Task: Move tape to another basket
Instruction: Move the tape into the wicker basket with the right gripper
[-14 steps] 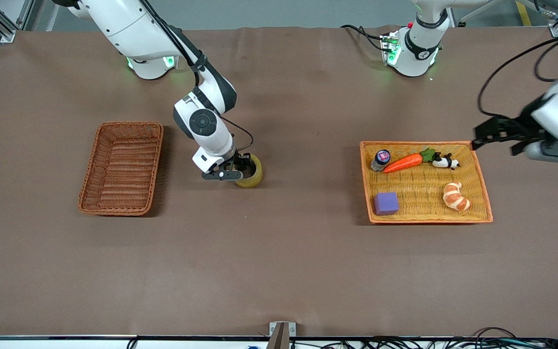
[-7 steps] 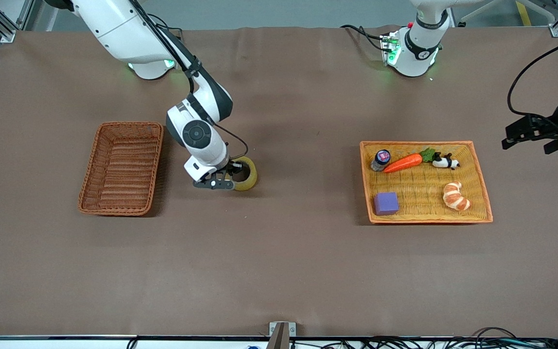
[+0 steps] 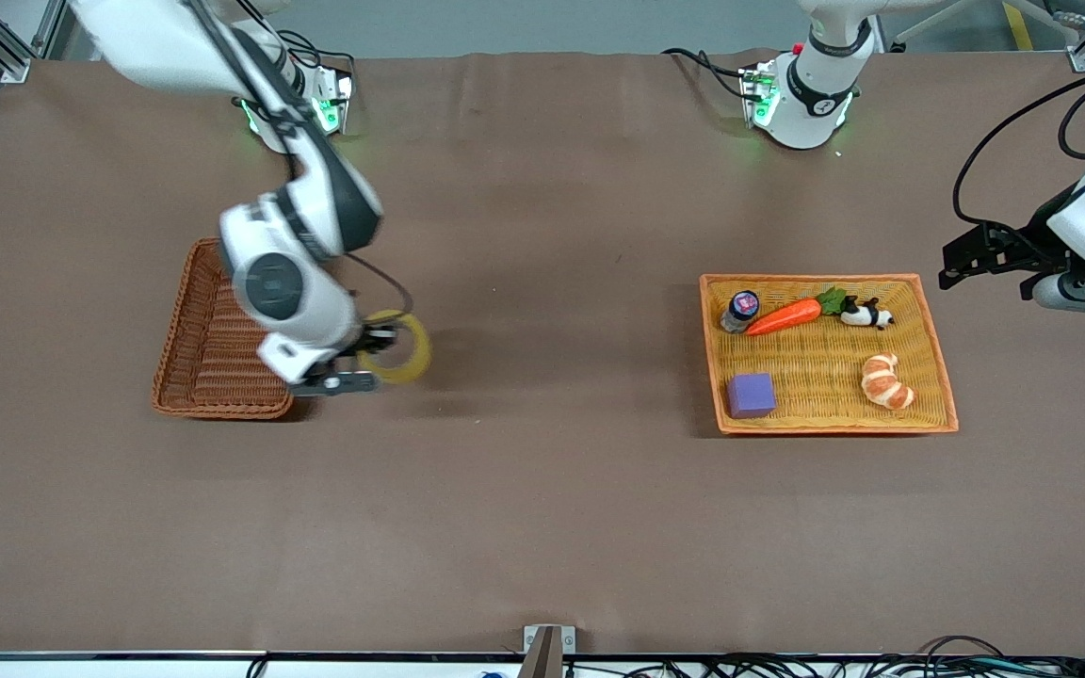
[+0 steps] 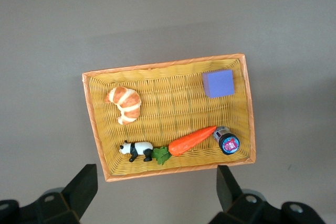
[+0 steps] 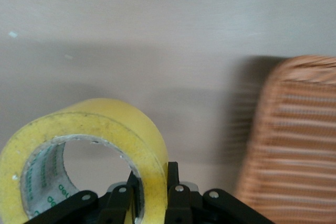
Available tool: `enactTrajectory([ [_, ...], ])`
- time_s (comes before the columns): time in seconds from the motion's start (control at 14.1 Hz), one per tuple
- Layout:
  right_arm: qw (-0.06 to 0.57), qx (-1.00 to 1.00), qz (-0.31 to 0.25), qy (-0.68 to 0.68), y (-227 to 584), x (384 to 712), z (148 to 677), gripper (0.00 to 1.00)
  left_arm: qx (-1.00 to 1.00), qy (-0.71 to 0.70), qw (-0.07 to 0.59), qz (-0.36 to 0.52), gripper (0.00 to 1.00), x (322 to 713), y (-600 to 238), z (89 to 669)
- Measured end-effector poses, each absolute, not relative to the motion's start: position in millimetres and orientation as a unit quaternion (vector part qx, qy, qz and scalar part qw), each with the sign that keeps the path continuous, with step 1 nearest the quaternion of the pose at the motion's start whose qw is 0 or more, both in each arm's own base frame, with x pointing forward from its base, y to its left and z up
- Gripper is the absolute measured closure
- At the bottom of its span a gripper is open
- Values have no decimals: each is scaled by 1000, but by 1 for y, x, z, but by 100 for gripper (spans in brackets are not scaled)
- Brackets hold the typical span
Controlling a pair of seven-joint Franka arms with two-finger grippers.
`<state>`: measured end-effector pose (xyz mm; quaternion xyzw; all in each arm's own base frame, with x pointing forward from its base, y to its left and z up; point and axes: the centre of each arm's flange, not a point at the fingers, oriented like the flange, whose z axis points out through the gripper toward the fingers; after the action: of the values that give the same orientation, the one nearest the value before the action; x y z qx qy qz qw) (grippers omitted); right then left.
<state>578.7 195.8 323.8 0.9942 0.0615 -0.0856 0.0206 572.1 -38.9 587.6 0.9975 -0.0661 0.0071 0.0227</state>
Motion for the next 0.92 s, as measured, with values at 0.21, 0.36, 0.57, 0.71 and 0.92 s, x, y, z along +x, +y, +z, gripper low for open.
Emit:
enactTrajectory([
  [0.21, 25, 988, -104, 108, 118, 586, 340, 78, 997, -69, 16, 9, 0, 567, -55, 591],
  [0.36, 27, 985, -119, 122, 81, 584, 330, 78, 998, -68, 13, 9, 0, 564, -69, 591],
  [0.57, 26, 983, -127, 128, 44, 566, 289, 78, 998, -63, 12, 6, 0, 563, -69, 589],
  [0.71, 25, 983, -124, 133, 13, 551, 260, 78, 998, -59, 12, 6, 0, 563, -64, 589],
  [0.92, 25, 982, -115, 147, -19, 542, 247, 78, 998, -54, 12, 6, 0, 563, -61, 589],
])
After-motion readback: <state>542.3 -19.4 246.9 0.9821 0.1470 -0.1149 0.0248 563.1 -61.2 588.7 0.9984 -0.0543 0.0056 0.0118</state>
